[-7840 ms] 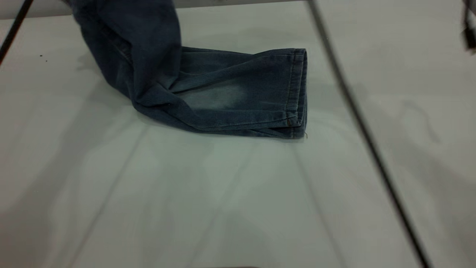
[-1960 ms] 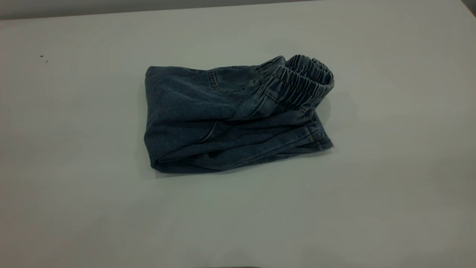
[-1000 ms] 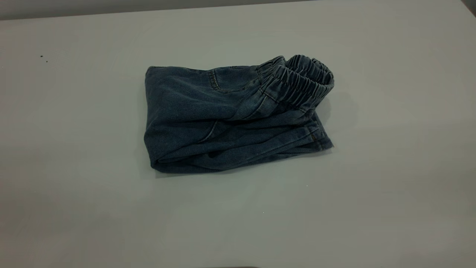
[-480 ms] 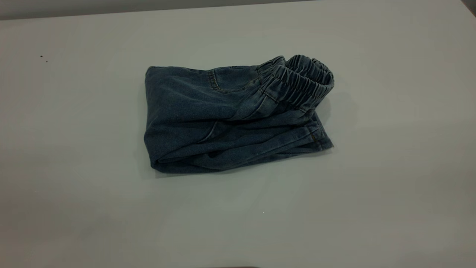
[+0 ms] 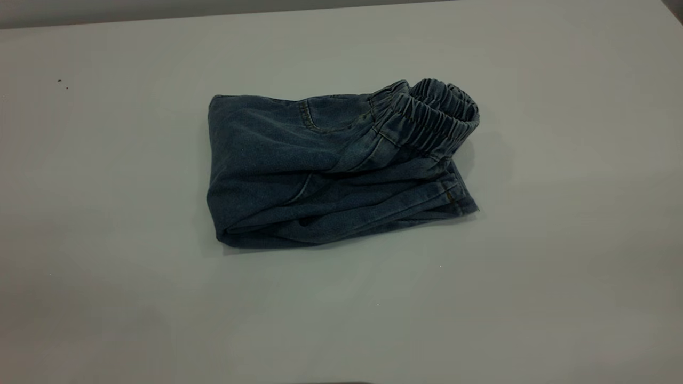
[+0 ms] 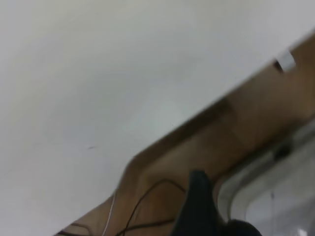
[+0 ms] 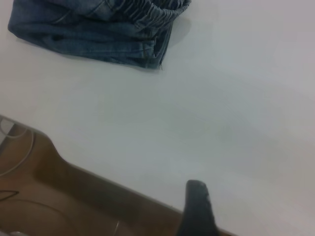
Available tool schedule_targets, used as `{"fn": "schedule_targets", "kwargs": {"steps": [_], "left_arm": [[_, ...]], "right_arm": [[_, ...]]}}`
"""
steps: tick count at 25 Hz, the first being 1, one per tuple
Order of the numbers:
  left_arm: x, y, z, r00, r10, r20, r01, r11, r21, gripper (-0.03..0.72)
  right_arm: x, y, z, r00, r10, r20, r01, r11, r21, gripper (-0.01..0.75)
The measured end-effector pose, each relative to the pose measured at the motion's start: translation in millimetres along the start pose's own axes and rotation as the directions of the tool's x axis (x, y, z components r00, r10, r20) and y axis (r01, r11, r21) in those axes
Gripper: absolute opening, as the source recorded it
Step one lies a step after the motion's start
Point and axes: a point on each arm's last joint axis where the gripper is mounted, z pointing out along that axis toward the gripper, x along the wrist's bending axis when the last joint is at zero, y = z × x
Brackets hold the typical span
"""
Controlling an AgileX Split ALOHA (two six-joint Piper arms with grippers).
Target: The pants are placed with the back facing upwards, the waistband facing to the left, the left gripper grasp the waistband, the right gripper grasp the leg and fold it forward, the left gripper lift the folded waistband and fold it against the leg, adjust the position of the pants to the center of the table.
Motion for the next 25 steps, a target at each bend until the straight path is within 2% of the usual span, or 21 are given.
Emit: {"fn": "schedule_targets", "kwargs": {"steps": [6, 12, 19, 25], "left_arm": [[7, -17, -20, 0.953, -0.236, -0.190, 0.203, 0.963, -0.177, 0.531], [0, -33, -35, 0.893, -0.351, -0.282, 0.251, 0.909, -0.334, 0.531], [-5, -40, -40, 0.868, -0.387, -0.311, 0.253, 0.884, -0.393, 0.531], [-5, -40, -40, 0.868, -0.387, -0.311, 0.254, 0.884, -0.391, 0.531]], "right_arm": [[1, -4, -5, 1.000, -0.009, 0.004, 0.009, 0.999, -0.043, 0.460], [3, -8, -10, 1.000, -0.007, 0.017, 0.009, 0.996, -0.090, 0.460], [3, -7, -9, 0.995, 0.052, 0.085, -0.043, 0.994, -0.103, 0.460], [5, -11, -13, 0.995, 0.050, 0.088, -0.037, 0.989, -0.143, 0.460]]}}
